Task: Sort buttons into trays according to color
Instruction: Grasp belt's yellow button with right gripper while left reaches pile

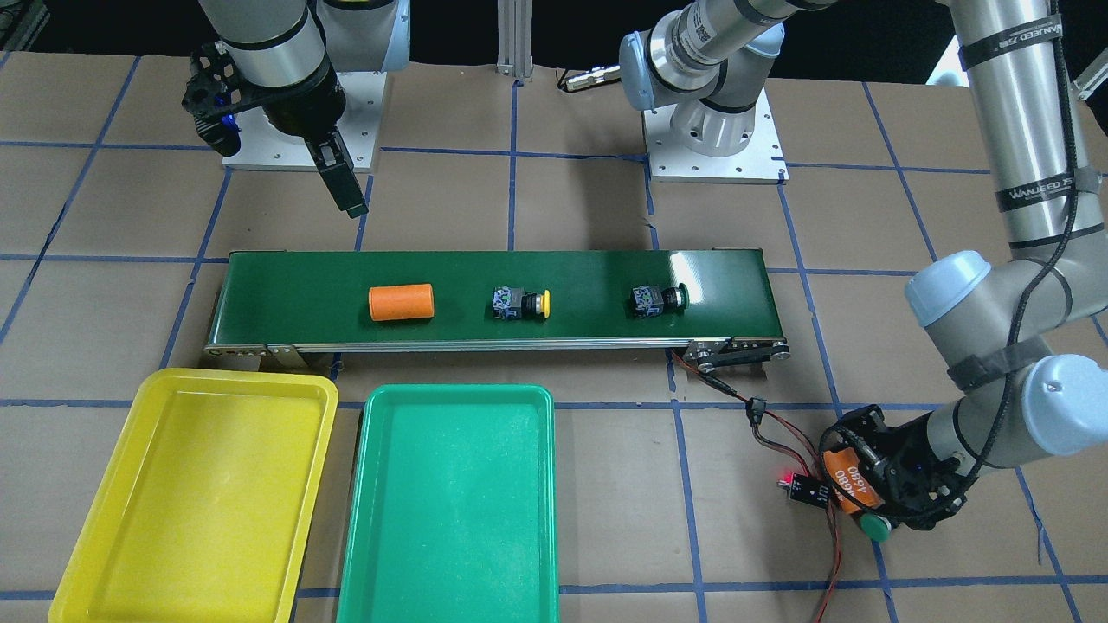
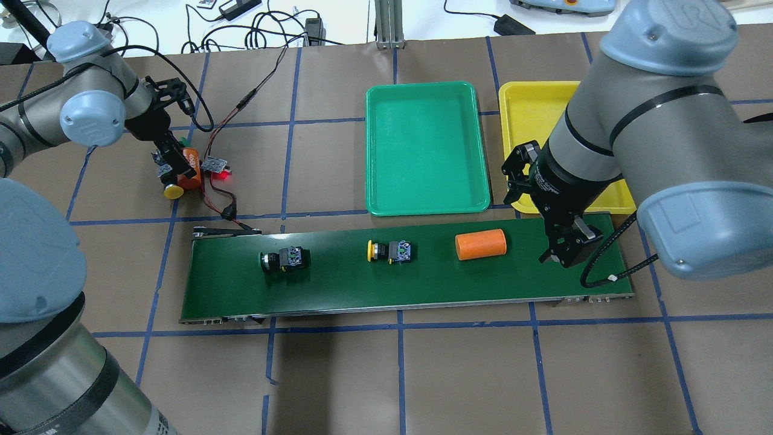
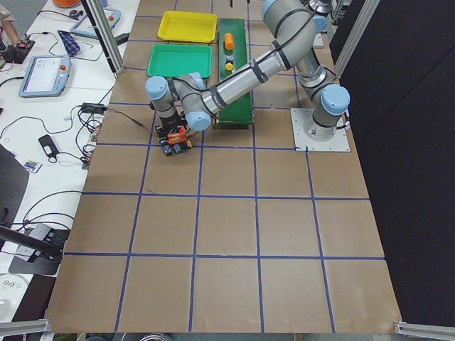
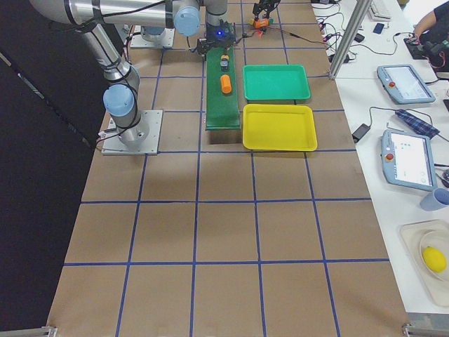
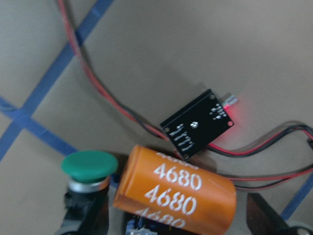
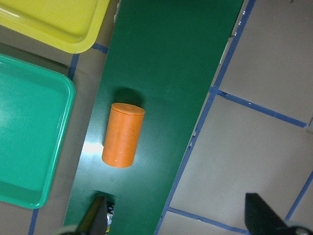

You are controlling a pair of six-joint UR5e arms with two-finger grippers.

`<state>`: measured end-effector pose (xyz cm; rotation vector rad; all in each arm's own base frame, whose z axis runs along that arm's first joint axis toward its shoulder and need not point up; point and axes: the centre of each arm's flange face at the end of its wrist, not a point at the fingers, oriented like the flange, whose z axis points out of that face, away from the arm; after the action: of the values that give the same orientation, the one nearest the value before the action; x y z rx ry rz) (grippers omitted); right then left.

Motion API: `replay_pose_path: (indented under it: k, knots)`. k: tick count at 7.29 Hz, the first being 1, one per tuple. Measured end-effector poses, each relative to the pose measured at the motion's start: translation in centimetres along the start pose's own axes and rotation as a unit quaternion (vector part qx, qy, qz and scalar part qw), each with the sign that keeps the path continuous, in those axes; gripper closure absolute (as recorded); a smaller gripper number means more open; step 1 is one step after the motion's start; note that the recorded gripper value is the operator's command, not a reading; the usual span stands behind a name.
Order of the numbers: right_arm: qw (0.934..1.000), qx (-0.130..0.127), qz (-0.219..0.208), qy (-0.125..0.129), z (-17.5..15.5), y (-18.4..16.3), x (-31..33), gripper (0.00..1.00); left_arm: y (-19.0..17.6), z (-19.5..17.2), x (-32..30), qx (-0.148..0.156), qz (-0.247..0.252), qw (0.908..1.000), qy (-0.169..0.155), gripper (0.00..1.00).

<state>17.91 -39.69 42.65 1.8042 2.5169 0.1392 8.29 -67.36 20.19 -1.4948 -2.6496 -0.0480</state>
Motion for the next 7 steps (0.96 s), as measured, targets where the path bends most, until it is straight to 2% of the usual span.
replay_pose_path:
  k: [1, 3, 6, 7]
  knots:
    - [0.9997, 0.000, 0.022, 0.001, 0.1, 0.3, 0.0, 0.00, 0.4, 0.9, 0.0, 0.000, 0.022, 0.9998, -0.005, 0.00]
    - [0.9993, -0.001, 0.038, 0.004, 0.3, 0.5, 0.0, 0.00, 0.7, 1.6, -0.2, 0.000, 0.034, 0.9993, -0.016, 0.00]
    - [0.9979, 0.001, 0.061, -0.023, 0.8, 0.4, -1.8, 0.00, 0.7, 0.7, 0.7, -0.003, 0.032, 0.9995, -0.007, 0.00]
    - [0.9977, 0.001, 0.063, -0.024, 1.8, 0.5, -2.8, 0.00, 1.1, 0.2, 0.8, -0.006, 0.027, 0.9996, -0.005, 0.00]
